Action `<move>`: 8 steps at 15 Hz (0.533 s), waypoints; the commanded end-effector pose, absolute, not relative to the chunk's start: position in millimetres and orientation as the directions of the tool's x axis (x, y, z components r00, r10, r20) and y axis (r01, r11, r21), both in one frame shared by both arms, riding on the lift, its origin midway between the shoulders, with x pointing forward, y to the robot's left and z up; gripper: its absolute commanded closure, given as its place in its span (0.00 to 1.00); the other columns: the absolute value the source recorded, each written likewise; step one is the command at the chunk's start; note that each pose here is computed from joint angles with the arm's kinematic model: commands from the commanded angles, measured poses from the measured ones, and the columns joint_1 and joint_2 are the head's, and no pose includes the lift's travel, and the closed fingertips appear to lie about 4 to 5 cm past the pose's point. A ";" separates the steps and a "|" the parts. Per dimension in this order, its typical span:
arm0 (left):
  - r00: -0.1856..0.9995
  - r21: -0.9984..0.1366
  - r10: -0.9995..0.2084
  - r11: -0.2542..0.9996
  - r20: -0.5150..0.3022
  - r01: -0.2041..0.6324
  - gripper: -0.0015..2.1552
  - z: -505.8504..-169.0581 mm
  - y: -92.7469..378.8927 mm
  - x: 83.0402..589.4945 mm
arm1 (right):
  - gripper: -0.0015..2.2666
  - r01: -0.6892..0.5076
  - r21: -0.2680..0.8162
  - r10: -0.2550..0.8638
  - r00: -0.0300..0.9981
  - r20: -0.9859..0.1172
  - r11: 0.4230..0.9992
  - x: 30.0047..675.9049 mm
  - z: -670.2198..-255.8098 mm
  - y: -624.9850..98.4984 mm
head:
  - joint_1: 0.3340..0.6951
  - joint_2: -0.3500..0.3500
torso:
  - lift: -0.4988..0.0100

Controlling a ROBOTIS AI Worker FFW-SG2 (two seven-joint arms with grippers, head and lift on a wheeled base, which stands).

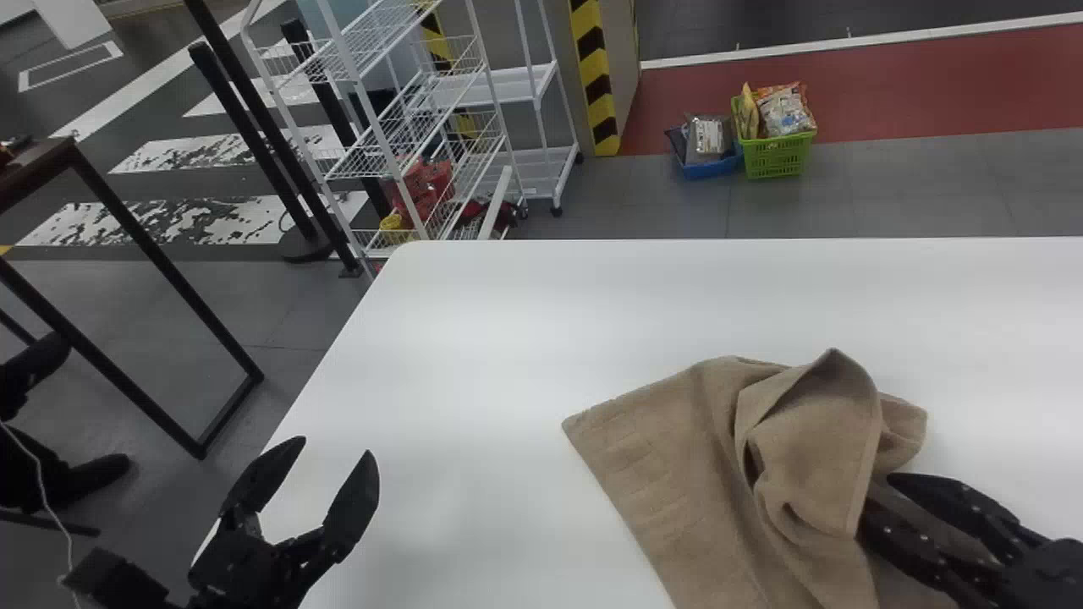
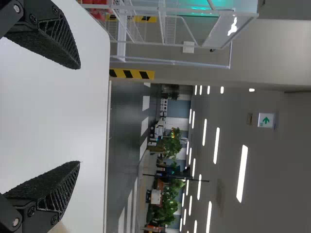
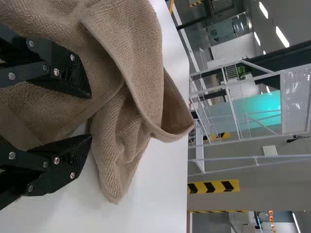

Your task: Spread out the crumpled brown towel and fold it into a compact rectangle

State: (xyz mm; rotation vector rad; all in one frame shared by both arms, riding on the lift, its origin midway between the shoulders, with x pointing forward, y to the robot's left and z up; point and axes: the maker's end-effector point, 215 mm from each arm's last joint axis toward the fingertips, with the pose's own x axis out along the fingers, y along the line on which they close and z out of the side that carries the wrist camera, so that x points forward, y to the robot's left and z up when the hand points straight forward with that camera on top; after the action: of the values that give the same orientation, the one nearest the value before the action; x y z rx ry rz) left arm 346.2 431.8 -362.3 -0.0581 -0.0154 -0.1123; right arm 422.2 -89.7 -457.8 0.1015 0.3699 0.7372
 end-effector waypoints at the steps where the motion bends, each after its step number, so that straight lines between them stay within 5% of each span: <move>1: 0.994 -0.061 -0.110 0.992 0.021 0.111 0.06 -362.5 431.7 345.8 | 0.30 -0.633 0.228 0.671 0.673 -0.311 0.740 422.2 -462.9 -90.2 | 1.00 1.00 | 0.73; 8: 0.994 -0.061 -0.111 0.992 0.021 0.112 0.06 -362.4 431.4 345.8 | 0.51 -0.650 0.231 0.688 0.658 -0.304 0.724 421.2 -460.8 -82.9 | 1.00 1.00 | 0.73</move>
State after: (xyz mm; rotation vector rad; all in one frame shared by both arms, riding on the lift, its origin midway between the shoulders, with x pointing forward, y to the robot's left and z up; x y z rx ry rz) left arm 346.1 431.9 -362.0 -0.0604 -0.0170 -0.1124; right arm 420.9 -83.9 -462.4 0.1027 0.3933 0.7576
